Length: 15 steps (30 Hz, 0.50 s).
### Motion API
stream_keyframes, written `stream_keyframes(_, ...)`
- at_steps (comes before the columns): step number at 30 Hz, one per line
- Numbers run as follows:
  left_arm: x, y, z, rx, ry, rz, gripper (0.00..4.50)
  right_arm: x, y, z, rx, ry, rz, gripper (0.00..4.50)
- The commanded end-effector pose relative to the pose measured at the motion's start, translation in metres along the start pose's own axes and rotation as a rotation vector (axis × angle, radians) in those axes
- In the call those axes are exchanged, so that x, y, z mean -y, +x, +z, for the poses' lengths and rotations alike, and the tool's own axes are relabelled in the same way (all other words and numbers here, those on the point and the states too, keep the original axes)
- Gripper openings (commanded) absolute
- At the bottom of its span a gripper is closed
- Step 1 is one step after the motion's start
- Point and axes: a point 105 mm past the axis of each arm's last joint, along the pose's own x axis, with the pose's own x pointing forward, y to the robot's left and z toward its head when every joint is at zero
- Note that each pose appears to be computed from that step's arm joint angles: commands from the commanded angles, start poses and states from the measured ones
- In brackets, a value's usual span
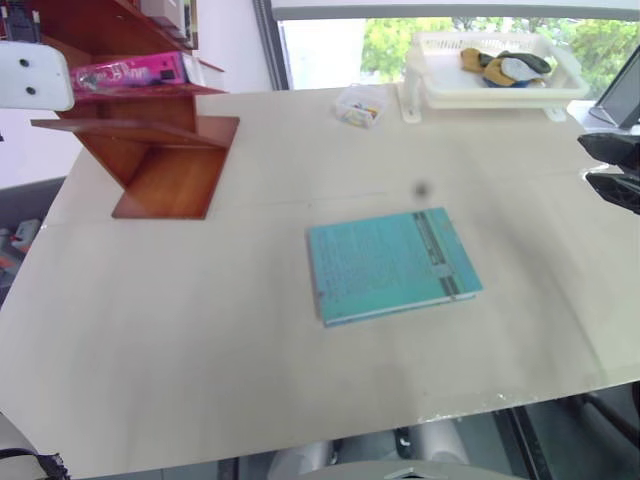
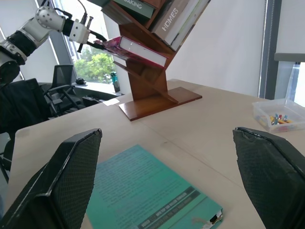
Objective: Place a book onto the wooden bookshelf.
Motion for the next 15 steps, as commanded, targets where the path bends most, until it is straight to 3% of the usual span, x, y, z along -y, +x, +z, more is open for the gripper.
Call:
stream_keyframes(1,-0.005,-0.010,-0.018,-0.049,-0.022,0.066,0.19,-0.006,0.002,0.015,0.021,-0.063,0.032,4.50)
stream_keyframes(6,0.003,-0.004,-0.024,-0.047,-0.045,0.053,0.19,-0.006,0.001,0.015,0.021,-0.067,0.024,4.50)
stream_keyframes(7,0.005,-0.003,-0.026,-0.055,-0.051,0.047,0.99,-0.006,0.001,0.014,0.019,-0.068,0.022,4.50)
stream_keyframes(9,0.007,-0.002,-0.029,-0.060,-0.077,0.033,1.54,-0.006,0.001,0.014,0.019,-0.069,0.019,4.50)
stream_keyframes(15,0.008,-0.007,-0.044,-0.131,-0.090,0.058,4.25,-0.007,-0.001,0.016,0.031,-0.081,0.011,4.50)
